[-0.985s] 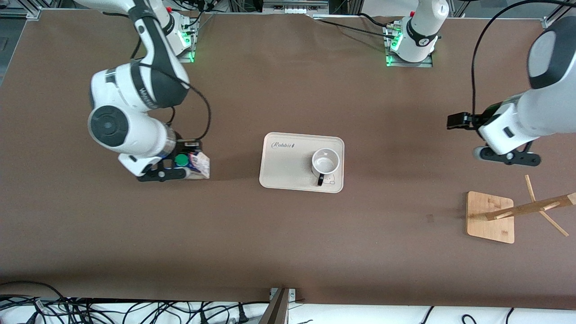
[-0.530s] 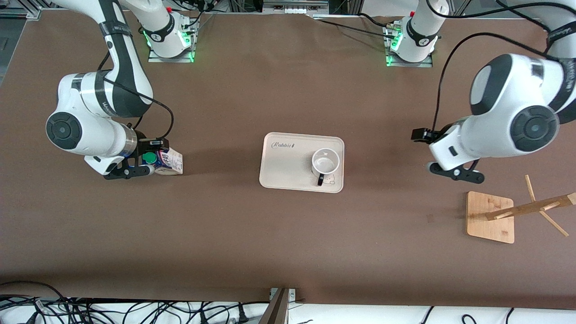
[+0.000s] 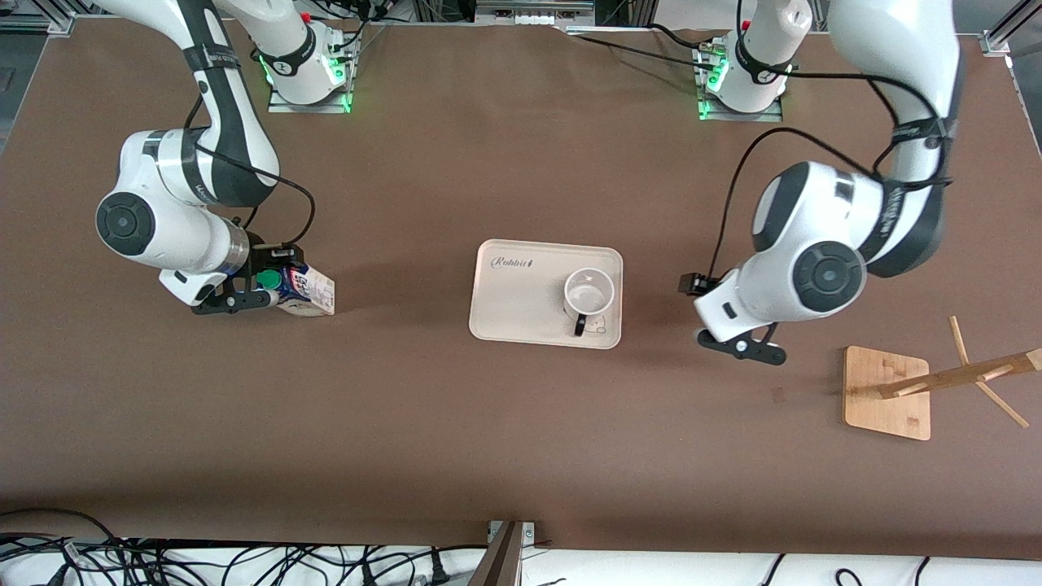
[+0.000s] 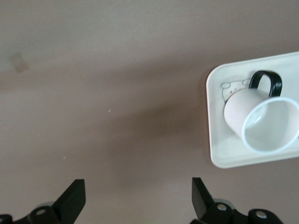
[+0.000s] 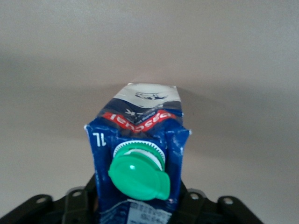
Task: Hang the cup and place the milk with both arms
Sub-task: 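Set down the carton while the left gripper grasps the mug rim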
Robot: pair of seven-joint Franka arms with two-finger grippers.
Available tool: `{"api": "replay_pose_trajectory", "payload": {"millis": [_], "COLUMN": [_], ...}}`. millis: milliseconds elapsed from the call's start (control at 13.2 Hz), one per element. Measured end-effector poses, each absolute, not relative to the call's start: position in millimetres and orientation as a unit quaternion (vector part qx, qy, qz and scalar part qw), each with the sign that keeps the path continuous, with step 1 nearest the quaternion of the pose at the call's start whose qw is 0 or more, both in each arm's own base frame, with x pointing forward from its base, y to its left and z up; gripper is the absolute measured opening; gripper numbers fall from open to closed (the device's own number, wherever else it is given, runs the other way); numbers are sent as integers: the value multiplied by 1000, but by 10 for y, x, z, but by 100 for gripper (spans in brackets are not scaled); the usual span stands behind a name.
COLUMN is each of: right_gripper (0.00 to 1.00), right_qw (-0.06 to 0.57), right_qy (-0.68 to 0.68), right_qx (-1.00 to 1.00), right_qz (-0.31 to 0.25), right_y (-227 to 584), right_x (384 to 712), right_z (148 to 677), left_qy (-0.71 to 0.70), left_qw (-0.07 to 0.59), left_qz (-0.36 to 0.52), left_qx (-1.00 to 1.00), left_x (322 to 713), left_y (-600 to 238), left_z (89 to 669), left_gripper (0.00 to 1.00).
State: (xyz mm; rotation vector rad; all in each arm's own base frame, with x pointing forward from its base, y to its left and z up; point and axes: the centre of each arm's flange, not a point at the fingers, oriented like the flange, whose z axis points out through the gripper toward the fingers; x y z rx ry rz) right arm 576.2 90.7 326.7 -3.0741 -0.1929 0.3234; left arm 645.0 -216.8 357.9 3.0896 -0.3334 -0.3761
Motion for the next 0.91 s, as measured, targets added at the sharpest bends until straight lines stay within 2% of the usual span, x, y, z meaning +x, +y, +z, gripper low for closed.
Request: {"api": "replay_pose_trajectory", "payload": {"millis": [227,303,606,909], "right_gripper": [95,100,100,100], "right_qw": [25,25,28,35], "right_qy": [-61,-59,-49,-60], "right_qx": [-994,-994,-995,-994], "right_qz": [92,87,79,85], "right_y": [919,924,975,1072], "right_x": [5798,5817,5901,5991], "right_z": [3375,3425,3658,4221], "left_qy": [-72,-61,5,57], "left_qw": [-1,-3,-5,-3], "left_qz": [-108,-105,-108,-99], "left_qx": [992,993,994,993], "left_x": [6364,6326,6084,5863], "left_y": [-2698,-2834,-3367,-3858], "left_z": [3227,3160,3086,2886], "left_gripper": [100,100,100,100]}}
